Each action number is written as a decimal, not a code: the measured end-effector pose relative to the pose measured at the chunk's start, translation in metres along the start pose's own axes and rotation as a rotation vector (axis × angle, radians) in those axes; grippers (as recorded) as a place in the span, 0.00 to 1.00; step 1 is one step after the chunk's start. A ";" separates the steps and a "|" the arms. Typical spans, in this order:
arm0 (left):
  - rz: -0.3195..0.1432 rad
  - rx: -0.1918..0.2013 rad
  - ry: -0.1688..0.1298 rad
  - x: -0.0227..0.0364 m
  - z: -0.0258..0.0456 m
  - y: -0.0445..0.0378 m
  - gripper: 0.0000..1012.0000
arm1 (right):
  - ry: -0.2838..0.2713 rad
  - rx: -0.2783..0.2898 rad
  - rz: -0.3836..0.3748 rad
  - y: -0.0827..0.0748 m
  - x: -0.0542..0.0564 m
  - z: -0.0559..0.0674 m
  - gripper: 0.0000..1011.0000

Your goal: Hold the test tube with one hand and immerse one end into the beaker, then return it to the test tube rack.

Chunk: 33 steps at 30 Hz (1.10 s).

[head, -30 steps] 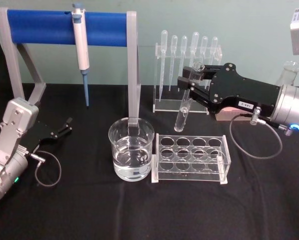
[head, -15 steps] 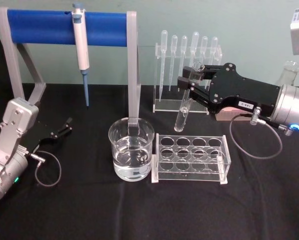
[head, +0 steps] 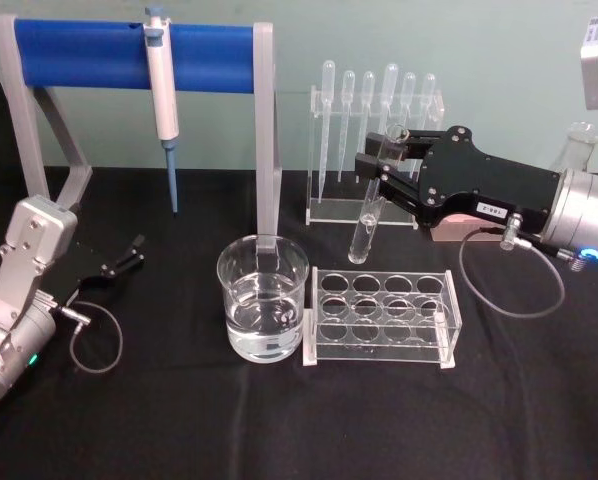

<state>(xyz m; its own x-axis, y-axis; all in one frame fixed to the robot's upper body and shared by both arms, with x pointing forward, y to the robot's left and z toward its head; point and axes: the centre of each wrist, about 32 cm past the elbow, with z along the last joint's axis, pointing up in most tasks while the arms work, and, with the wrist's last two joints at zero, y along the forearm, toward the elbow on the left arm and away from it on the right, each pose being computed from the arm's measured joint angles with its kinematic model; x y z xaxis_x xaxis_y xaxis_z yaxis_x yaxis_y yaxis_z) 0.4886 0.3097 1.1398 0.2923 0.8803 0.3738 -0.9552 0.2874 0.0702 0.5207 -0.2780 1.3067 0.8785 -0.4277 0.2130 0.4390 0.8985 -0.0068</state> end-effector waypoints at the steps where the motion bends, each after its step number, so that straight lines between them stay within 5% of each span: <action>1: 0.000 0.000 0.000 0.0000 0.0000 0.0000 0.99 | 0.000 0.000 0.000 0.000 0.000 0.000 0.24; 28: 0.000 0.000 0.000 0.0000 0.0000 0.0000 0.99 | 0.000 0.000 0.000 0.000 0.000 0.000 0.24; 33: 0.000 0.000 0.000 0.0000 0.0000 0.0000 0.99 | -0.029 0.013 0.014 0.003 0.005 0.011 0.24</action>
<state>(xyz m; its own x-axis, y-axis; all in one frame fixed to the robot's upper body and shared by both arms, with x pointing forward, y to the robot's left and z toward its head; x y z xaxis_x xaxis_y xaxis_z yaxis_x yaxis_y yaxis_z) 0.4886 0.3097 1.1398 0.2923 0.8803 0.3737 -0.9553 0.2873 0.0703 0.5244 -0.2766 1.3181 0.8786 -0.4121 0.2414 0.4241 0.9056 0.0025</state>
